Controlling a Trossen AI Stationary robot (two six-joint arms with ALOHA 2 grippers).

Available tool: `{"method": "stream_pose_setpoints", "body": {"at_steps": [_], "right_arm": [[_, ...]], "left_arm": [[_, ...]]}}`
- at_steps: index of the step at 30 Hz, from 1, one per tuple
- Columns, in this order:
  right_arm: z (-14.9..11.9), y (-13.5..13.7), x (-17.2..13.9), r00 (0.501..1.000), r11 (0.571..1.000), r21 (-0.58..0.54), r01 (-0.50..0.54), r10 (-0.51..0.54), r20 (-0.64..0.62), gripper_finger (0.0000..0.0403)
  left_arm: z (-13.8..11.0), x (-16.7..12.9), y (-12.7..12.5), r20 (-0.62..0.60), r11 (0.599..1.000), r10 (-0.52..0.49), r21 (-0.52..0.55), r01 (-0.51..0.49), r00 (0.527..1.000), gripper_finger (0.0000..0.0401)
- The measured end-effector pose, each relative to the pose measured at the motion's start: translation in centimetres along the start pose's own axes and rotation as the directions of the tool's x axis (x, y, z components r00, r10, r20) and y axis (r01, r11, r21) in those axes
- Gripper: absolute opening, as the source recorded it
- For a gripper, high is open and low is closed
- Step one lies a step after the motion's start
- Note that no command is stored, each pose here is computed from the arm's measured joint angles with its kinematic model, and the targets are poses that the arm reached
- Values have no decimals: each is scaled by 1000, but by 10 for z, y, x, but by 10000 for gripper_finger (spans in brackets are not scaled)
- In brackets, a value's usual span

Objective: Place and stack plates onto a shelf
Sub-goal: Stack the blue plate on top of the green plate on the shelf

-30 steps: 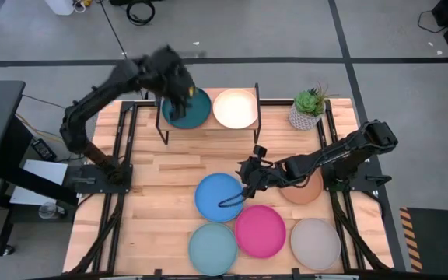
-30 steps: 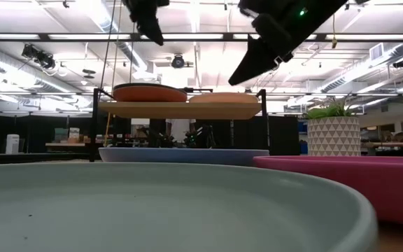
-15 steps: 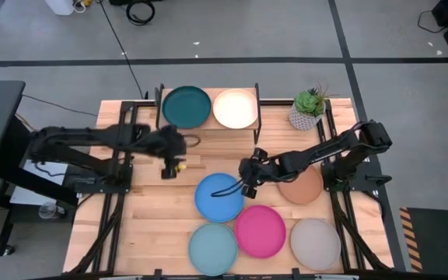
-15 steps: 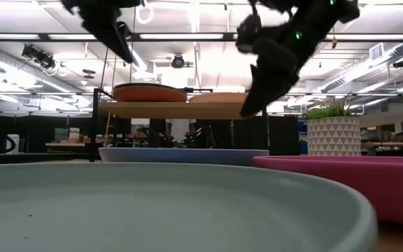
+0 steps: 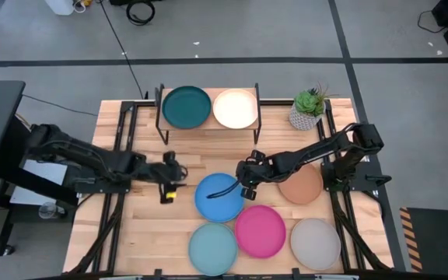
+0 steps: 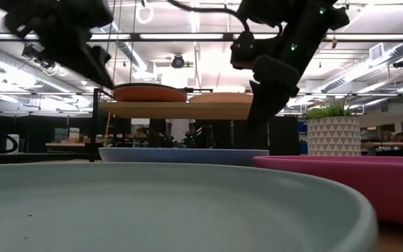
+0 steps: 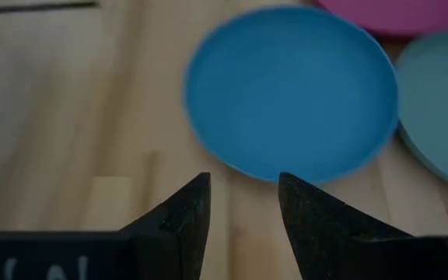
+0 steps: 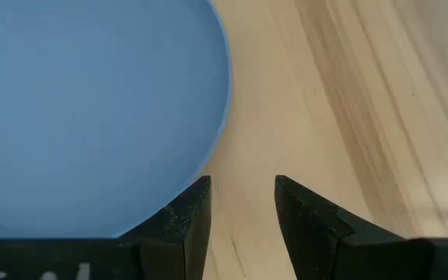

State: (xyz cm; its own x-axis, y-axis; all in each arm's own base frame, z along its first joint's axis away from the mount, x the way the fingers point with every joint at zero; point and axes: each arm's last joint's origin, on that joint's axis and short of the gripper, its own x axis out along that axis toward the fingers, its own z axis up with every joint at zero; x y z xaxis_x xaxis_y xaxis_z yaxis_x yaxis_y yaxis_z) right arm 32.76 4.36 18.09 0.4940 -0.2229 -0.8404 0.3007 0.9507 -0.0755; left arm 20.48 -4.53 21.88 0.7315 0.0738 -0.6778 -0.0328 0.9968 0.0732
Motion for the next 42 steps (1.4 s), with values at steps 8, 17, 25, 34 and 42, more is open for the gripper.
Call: {"method": "stream_pose_setpoints", "body": {"at_steps": [8, 17, 25, 34, 42], "right_arm": [[2, -2, -7, 1000, 1000, -16, 12, -12, 21, 149], [3, -2, -7, 999, 1000, -17, 8, -7, 33, 149], [2, 1, -8, 999, 1000, -23, 3, -2, 34, 149], [0, 6, -9, 999, 999, -33, -5, 6, 33, 149], [-8, 8, -18, 1000, 999, -44, 20, -20, -8, 149]], "left_arm": [[-12, 42, -30, -58, 992, -85, 86, 89, 995, 159], [-5, 83, -61, -207, 931, -159, 295, 217, 965, 159], [-6, 104, -79, -340, 832, -125, 475, 285, 932, 146], [4, 102, -83, -384, 783, -101, 538, 311, 918, 15], [37, 66, -80, -478, 795, -89, 494, 351, 874, 12]]}}
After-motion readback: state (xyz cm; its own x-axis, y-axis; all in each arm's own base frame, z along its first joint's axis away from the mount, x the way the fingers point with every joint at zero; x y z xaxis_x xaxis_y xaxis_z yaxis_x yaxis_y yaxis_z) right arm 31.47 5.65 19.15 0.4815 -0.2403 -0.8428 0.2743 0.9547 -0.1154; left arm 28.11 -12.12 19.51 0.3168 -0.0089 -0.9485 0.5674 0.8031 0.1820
